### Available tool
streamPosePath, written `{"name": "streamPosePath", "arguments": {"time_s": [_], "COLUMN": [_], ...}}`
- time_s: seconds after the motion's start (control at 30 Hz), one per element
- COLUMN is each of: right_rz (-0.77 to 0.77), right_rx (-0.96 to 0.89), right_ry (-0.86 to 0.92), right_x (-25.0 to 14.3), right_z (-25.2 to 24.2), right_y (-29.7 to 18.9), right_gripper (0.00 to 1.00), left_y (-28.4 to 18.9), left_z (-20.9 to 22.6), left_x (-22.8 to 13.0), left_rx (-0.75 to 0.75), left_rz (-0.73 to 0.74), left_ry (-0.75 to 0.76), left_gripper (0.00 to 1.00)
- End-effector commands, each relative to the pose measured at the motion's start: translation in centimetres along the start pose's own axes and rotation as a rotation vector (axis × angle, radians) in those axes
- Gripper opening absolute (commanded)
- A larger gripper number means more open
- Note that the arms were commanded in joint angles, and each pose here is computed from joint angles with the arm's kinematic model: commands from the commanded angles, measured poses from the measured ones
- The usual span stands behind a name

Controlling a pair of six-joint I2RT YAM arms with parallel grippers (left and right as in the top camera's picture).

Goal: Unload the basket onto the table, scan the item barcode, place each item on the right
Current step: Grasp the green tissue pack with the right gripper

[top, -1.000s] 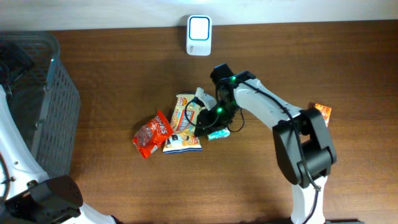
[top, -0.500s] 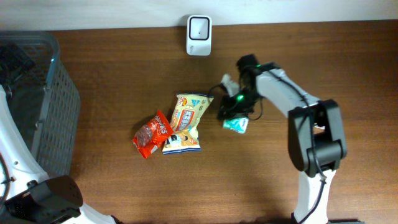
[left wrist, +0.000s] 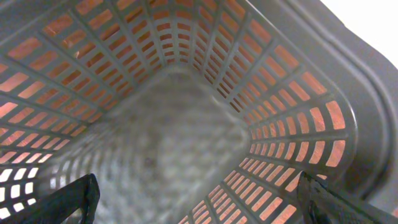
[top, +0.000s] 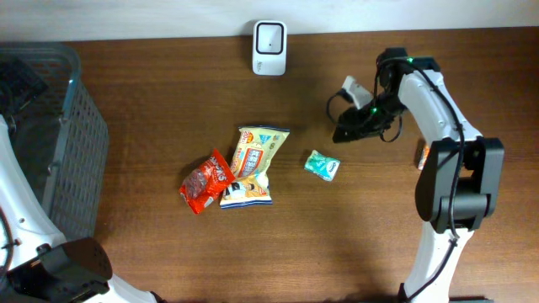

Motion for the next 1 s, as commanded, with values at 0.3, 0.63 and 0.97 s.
{"name": "streamPosePath", "arguments": {"time_s": [0.3, 0.63, 0.97], "right_rz": [0.021, 0.033, 0.046], "right_rx": [0.096, 0.029, 0.121], "right_ry": [-0.241, -0.059, 0.147], "right_x": [-1.9, -2.1, -2.6], "right_z": [1.8, 0.4, 2.3], "right_y": [5.2, 5.8, 5.8], "right_gripper": [0.53, 0.30, 0.24], "left_y": [0.0, 0.0, 0.0], "left_z": [0.1, 0.1, 0.1], "left_x": [0.1, 0.1, 0.1], "left_rx": [0.005, 0.004, 0.004], "left_rz": [-0.003, -0.003, -0.003], "left_ry": [-0.011, -0.011, -0.011], "left_gripper": [0.99, 0.99, 0.99]}}
Point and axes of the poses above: each gripper's point midway between its finger pads, its own y axis out along the fingers, its own z axis along the line the jaws close on, x = y × z, the point moved 2 cm from there along -y, back along the fingers, and after that the axes turned 12 degrees about -y, right-handed, at the moved point
